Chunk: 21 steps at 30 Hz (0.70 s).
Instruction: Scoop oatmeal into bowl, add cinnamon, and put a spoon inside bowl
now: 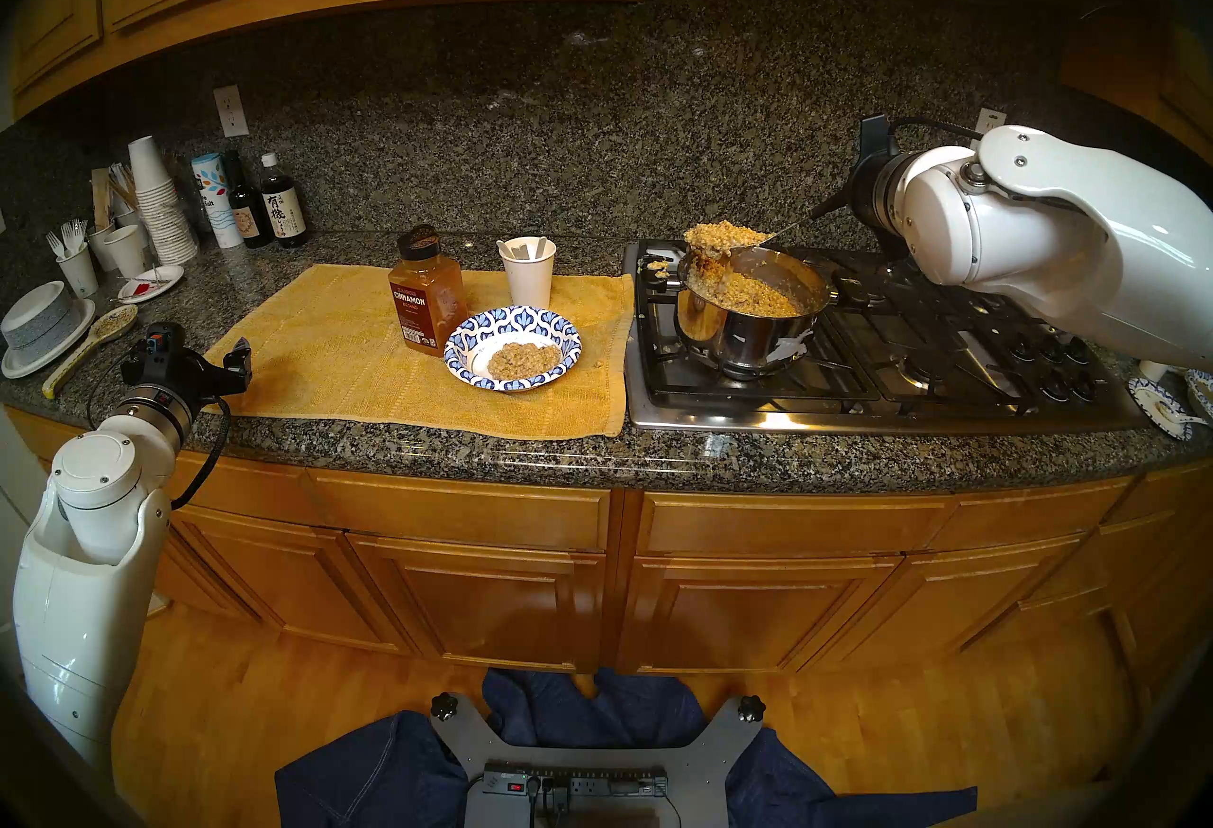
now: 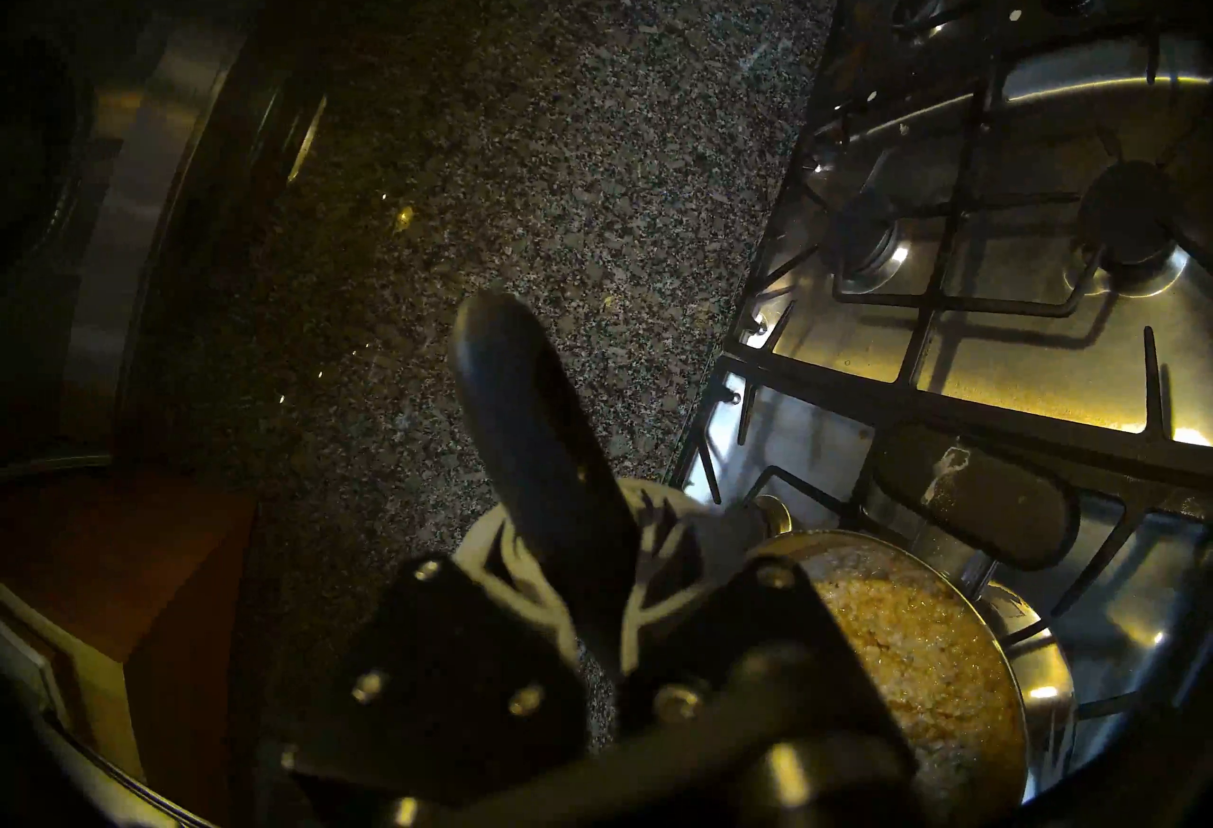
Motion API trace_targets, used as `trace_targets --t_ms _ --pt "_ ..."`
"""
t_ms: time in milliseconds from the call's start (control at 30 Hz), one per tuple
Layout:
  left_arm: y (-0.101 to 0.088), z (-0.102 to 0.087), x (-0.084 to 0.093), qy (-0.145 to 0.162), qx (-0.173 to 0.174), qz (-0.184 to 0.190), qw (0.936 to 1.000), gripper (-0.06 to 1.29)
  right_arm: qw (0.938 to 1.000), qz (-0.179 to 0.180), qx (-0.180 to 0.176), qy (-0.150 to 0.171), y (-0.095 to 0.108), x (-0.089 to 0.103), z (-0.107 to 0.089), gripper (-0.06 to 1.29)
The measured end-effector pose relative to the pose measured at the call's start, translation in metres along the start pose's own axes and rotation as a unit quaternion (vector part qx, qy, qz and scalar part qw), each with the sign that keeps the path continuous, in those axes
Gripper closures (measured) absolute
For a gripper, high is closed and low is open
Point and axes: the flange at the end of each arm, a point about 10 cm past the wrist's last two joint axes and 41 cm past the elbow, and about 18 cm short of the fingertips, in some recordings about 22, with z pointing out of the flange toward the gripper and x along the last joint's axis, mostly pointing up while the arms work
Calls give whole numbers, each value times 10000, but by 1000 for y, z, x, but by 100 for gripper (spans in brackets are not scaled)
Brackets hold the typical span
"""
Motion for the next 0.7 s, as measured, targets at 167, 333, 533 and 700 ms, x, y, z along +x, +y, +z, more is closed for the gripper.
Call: trace_targets --t_ms 167,333,533,700 --pt "0 0 0 1 1 0 10000 0 10000 -15 41 54 5 5 -4 122" --pt "0 0 0 1 1 0 10000 0 9999 -30 67 99 9 9 -6 122" --pt "0 0 0 1 1 0 10000 0 9999 -50 90 134 10 11 -7 122" --pt "0 0 0 1 1 0 10000 0 9998 -54 98 175 10 13 -5 122"
